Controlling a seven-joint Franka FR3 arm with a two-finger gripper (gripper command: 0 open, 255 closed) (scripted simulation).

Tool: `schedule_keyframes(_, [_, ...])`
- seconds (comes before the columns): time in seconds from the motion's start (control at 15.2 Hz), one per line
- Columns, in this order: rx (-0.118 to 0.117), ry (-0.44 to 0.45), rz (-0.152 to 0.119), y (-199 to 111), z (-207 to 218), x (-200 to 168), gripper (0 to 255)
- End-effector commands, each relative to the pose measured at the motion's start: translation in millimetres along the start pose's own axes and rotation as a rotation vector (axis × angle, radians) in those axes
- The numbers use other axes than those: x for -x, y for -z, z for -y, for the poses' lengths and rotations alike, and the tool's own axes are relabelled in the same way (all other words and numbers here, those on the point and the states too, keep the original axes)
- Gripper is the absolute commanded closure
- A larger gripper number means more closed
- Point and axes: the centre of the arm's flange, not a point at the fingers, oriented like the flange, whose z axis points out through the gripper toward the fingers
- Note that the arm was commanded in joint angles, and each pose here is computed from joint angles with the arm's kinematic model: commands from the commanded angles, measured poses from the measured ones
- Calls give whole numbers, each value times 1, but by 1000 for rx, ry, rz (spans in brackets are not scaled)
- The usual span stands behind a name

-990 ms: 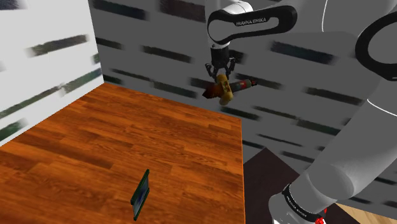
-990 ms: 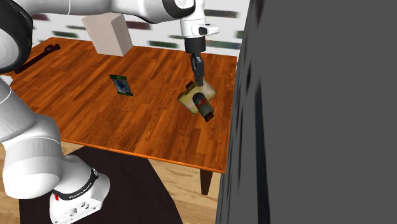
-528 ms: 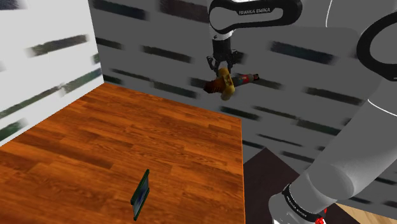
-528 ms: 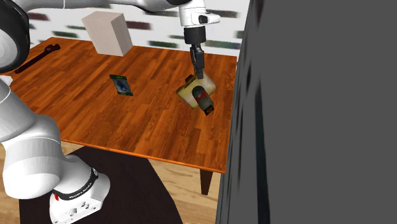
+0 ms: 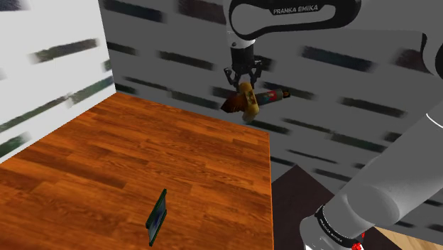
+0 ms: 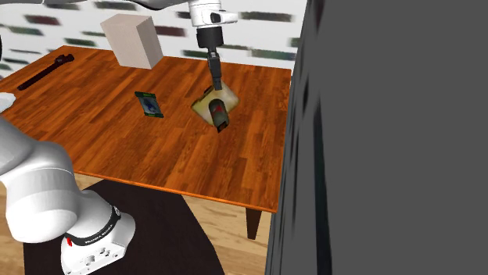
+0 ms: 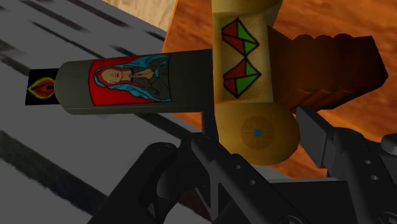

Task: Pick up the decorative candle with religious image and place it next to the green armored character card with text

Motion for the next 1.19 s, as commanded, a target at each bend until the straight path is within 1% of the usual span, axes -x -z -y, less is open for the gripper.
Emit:
schedule_keyframes(0.0, [0,-2,-1,6,12,23,255])
schedule_keyframes(1.12, [0,-2,-1,52,119,215,255])
